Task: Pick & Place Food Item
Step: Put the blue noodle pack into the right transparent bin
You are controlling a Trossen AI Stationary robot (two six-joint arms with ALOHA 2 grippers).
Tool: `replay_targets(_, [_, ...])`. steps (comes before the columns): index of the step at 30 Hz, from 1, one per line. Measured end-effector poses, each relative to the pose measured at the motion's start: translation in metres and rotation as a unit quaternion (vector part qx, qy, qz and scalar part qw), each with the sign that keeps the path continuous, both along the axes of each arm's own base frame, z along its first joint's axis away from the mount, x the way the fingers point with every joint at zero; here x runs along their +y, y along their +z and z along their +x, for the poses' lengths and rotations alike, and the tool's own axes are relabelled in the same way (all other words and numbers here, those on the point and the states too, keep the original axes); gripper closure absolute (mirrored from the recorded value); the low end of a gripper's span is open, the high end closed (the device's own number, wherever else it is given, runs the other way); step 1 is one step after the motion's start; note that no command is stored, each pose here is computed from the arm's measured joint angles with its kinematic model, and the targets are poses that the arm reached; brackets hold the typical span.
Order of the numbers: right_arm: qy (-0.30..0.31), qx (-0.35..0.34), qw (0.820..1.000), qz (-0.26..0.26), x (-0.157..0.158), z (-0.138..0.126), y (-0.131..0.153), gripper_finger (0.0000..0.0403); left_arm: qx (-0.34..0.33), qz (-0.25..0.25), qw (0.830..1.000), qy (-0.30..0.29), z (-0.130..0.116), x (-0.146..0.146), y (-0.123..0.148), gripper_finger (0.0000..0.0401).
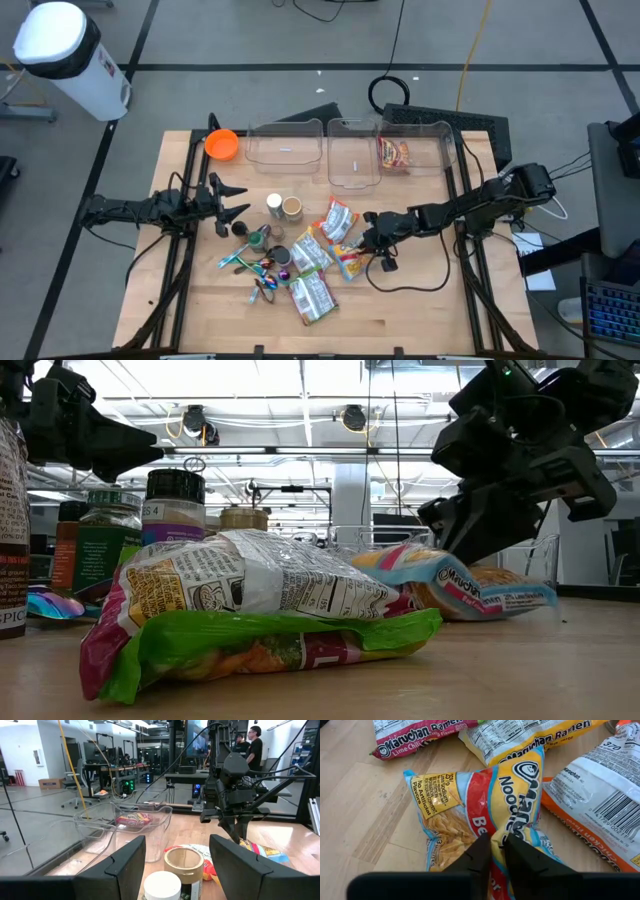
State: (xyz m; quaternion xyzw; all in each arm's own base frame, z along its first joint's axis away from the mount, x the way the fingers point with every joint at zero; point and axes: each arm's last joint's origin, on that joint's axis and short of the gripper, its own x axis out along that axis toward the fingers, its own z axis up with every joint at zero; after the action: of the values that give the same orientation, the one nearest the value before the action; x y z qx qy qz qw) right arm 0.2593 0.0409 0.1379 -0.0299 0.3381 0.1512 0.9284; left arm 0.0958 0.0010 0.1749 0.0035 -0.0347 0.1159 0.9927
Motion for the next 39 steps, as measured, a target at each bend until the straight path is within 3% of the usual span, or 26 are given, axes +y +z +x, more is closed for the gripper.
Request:
replay_targets(8, [0.008, -0.021, 1.000, -0.007, -0.001, -0.005, 0.013, 0.0401, 0.000, 0.000, 1.000, 0.000, 0.000, 0.000, 0.000, 0.0173])
replay_targets(17, [0.013, -0.124, 0.992, -0.013, -0.006, -0.022, 0.063, 0.0402, 0.000, 0.000, 1.000, 0.000, 0.000, 0.000, 0.000, 0.0173])
replay_targets(23, [-0.014, -0.188, 0.982, -0.014, -0.018, -0.040, 0.094, 0.0402, 0.000, 0.000, 1.000, 0.000, 0.000, 0.000, 0.000, 0.0173])
replay_targets(30, [-0.148, -0.245, 0.956, -0.067, -0.037, -0.060, 0.119, 0.0402, 0.000, 0.000, 1.000, 0.000, 0.000, 0.000, 0.000, 0.0173])
replay_targets(36, [-0.319, -0.252, 0.908, -0.104, -0.059, -0.075, 0.129, 0.0402, 0.000, 0.000, 1.000, 0.000, 0.000, 0.000, 0.000, 0.0173])
replay_targets(39, [-0.376, -0.253, 0.885, -0.103, -0.070, -0.081, 0.131, 0.0402, 0.000, 0.000, 1.000, 0.000, 0.000, 0.000, 0.000, 0.0173])
